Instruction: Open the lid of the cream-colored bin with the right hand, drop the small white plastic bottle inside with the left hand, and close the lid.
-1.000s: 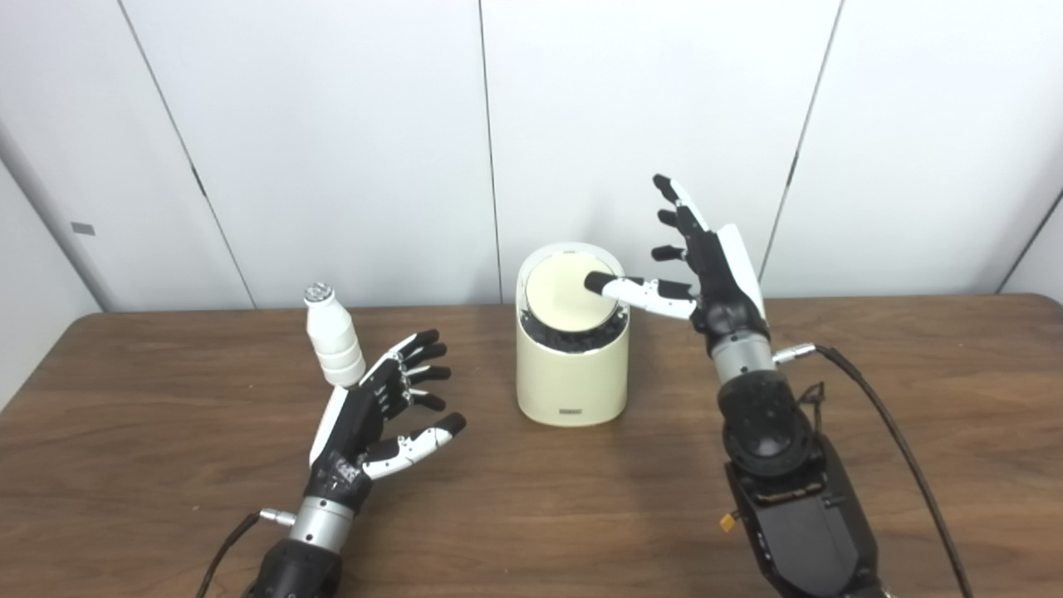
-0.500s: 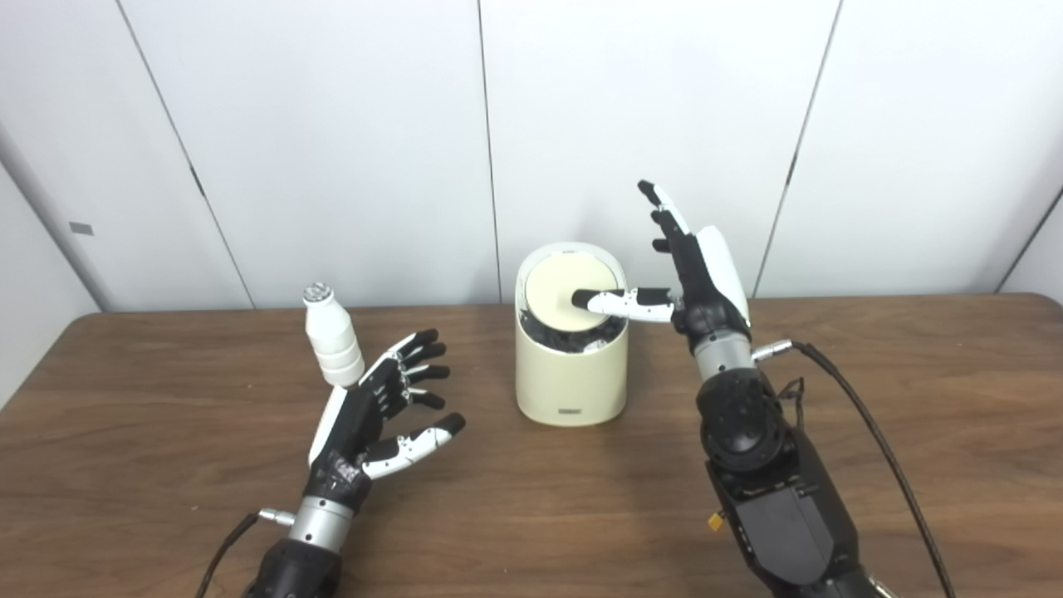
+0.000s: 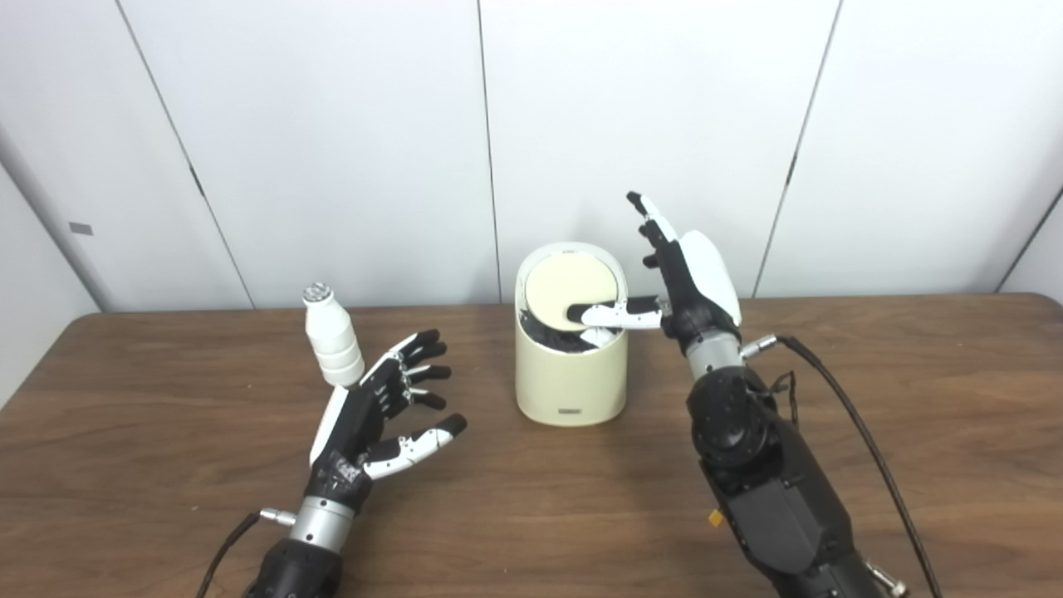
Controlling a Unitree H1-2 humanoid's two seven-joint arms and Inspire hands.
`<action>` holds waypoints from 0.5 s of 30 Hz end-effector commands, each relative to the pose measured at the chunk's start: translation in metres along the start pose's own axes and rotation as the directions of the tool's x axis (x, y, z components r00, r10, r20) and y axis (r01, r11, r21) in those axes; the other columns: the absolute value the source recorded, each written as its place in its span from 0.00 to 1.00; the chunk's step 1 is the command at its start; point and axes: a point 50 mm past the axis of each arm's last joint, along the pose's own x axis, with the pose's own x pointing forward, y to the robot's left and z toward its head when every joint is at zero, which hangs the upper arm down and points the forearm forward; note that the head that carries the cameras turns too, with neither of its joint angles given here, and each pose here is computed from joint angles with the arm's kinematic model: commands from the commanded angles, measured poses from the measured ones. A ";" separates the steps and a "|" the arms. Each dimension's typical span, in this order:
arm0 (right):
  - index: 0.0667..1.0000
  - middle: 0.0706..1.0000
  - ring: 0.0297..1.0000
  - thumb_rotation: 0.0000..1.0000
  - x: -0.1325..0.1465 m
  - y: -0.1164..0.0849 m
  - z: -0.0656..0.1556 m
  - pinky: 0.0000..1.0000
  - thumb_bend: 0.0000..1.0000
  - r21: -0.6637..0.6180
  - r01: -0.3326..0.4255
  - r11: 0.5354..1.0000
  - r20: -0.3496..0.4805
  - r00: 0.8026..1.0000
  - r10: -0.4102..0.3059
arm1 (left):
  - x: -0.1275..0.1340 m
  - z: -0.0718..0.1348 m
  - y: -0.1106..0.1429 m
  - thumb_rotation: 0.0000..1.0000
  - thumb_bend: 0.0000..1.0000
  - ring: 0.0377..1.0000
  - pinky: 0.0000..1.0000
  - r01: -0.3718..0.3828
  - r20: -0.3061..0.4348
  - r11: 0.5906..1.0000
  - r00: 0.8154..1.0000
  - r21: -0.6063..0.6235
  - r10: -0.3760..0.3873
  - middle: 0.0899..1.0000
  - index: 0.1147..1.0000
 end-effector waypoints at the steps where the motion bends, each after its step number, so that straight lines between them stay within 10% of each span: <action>1: 0.95 0.94 0.89 0.26 0.015 -0.011 0.022 0.72 0.88 -0.044 0.060 0.997 0.090 0.994 -0.056 | 0.008 0.008 -0.003 0.07 0.63 0.74 0.58 -0.001 0.047 1.000 0.999 -0.004 0.001 0.83 0.86; 15: 0.93 0.93 0.84 0.24 0.017 -0.008 0.020 0.66 0.91 -0.227 0.082 0.971 0.117 0.992 -0.056 | 0.008 0.009 -0.004 0.15 0.65 0.73 0.57 -0.029 0.073 0.999 0.997 -0.027 0.031 0.80 0.84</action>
